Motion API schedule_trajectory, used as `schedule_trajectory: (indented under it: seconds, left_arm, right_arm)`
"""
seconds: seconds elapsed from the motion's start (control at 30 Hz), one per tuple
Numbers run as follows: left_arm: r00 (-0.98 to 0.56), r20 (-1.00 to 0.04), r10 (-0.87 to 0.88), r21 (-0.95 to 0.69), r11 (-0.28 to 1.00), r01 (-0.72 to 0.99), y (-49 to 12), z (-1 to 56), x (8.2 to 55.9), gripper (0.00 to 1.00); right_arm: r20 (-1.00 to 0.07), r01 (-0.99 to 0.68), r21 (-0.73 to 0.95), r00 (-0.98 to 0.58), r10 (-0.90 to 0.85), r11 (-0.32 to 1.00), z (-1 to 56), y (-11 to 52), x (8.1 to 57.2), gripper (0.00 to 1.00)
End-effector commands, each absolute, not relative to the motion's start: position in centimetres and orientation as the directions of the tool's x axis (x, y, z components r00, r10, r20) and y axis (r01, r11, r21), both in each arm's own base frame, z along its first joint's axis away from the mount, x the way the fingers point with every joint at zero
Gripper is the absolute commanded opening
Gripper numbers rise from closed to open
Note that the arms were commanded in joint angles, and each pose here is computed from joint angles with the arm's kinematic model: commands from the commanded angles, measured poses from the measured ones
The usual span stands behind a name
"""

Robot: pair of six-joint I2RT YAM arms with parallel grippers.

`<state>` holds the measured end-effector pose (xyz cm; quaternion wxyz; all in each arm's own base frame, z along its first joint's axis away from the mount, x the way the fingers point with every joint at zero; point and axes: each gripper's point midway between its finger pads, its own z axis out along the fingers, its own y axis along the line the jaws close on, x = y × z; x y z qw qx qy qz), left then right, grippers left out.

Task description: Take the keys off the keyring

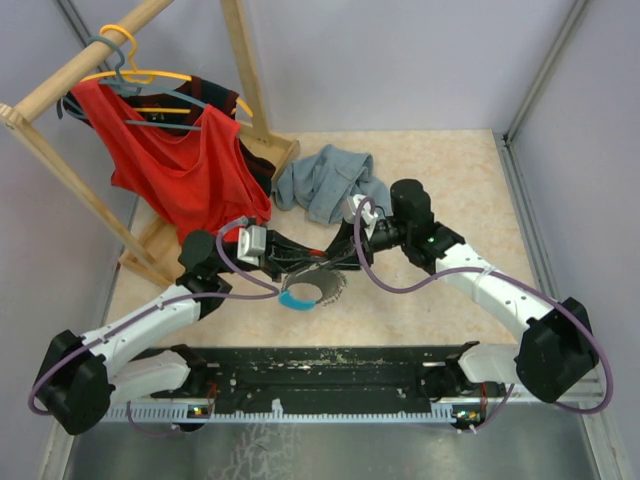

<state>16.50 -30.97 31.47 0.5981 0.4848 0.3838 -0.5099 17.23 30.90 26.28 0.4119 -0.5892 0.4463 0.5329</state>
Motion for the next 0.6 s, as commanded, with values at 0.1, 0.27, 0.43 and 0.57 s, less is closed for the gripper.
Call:
schedule_trajectory:
  seconds: [0.1,0.27,0.43,0.57]
  left_arm:
    - [0.265,-0.921,-0.284,0.248,0.094,0.964,-30.1,33.7,16.9,0.0]
    - [0.262,-0.922,-0.285,0.241,0.107,0.965,-30.1,33.7,17.1,0.0]
    - [0.246,-0.927,-0.283,0.221,0.118,0.968,-30.1,33.7,17.3,0.0]
    - [0.232,-0.93,-0.284,0.205,0.121,0.971,-30.0,33.6,17.3,0.0]
  right_arm:
    - [-0.996,-0.947,-0.047,0.067,-0.052,-0.319,27.3,31.1,16.4,0.25]
    - [-0.996,-0.949,-0.053,0.073,-0.054,-0.31,27.6,31.1,16.5,0.26]
    - [-0.995,-0.961,-0.058,0.079,-0.068,-0.269,27.8,31.0,17.2,0.29]
    - [-0.994,-0.972,-0.067,0.085,-0.073,-0.226,28.2,30.7,18.1,0.33]
